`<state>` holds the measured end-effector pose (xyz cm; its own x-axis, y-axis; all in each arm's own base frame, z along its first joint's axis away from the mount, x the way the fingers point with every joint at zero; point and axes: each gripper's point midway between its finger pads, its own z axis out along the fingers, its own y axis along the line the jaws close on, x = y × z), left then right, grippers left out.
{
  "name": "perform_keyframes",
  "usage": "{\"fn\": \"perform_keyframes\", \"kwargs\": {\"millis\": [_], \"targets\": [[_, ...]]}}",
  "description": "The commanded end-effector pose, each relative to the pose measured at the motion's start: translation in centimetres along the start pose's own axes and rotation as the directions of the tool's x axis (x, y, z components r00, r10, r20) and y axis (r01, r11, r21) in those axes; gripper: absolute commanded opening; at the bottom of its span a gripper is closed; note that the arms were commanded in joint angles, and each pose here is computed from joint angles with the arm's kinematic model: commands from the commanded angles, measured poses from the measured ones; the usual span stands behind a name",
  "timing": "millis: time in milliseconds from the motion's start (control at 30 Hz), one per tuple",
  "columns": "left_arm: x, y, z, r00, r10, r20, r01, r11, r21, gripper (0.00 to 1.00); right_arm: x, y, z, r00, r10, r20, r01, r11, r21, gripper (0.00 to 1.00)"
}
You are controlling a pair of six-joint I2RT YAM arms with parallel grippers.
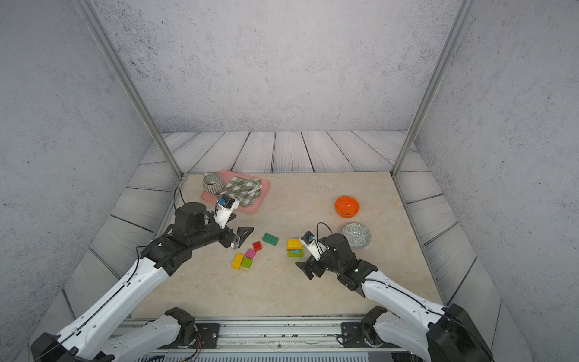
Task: Assemble the letter s with lego
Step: Pick up the lego brick from the center of the board.
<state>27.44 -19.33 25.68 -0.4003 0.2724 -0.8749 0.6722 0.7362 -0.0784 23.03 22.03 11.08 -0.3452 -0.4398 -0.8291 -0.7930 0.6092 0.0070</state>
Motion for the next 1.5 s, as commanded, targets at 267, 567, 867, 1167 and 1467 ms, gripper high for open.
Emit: {"fn": "perform_keyframes", "kwargs": {"millis": [267, 567, 867, 1167, 1467], "targets": [[0.2, 0.6, 0.3, 1.0, -0.009, -0.004, 0.009, 1.0, -0.015, 0.95, 3.6, -1.3, 5.0, 0.998, 0.05, 0.025, -0.051, 0.998, 0.046, 1.0], [0.3, 0.8, 0.3, 1.0, -0.012, -0.005, 0.011, 1.0, -0.016, 0.95, 4.4, -2.9, 7.9, 1.0, 0.009, 0.029, -0.012, 0.994, 0.113, 1.0], [0.3, 0.9, 0.4, 1.0, -0.016, -0.006, 0.016, 1.0, -0.015, 0.95, 3.7, -3.4, 9.7, 0.997, -0.058, 0.043, 0.053, 0.992, 0.114, 1.0], [0.3, 0.9, 0.4, 1.0, -0.019, -0.006, 0.019, 1.0, -0.012, 0.95, 2.6, -1.4, 9.8, 0.996, -0.053, 0.075, 0.054, 0.999, -0.007, 0.97], [0.1, 0.8, 0.2, 1.0, -0.019, 0.002, 0.019, 1.0, -0.008, 0.95, 3.2, 1.8, 8.4, 0.996, -0.019, 0.089, 0.029, 0.993, -0.112, 0.87]]}}
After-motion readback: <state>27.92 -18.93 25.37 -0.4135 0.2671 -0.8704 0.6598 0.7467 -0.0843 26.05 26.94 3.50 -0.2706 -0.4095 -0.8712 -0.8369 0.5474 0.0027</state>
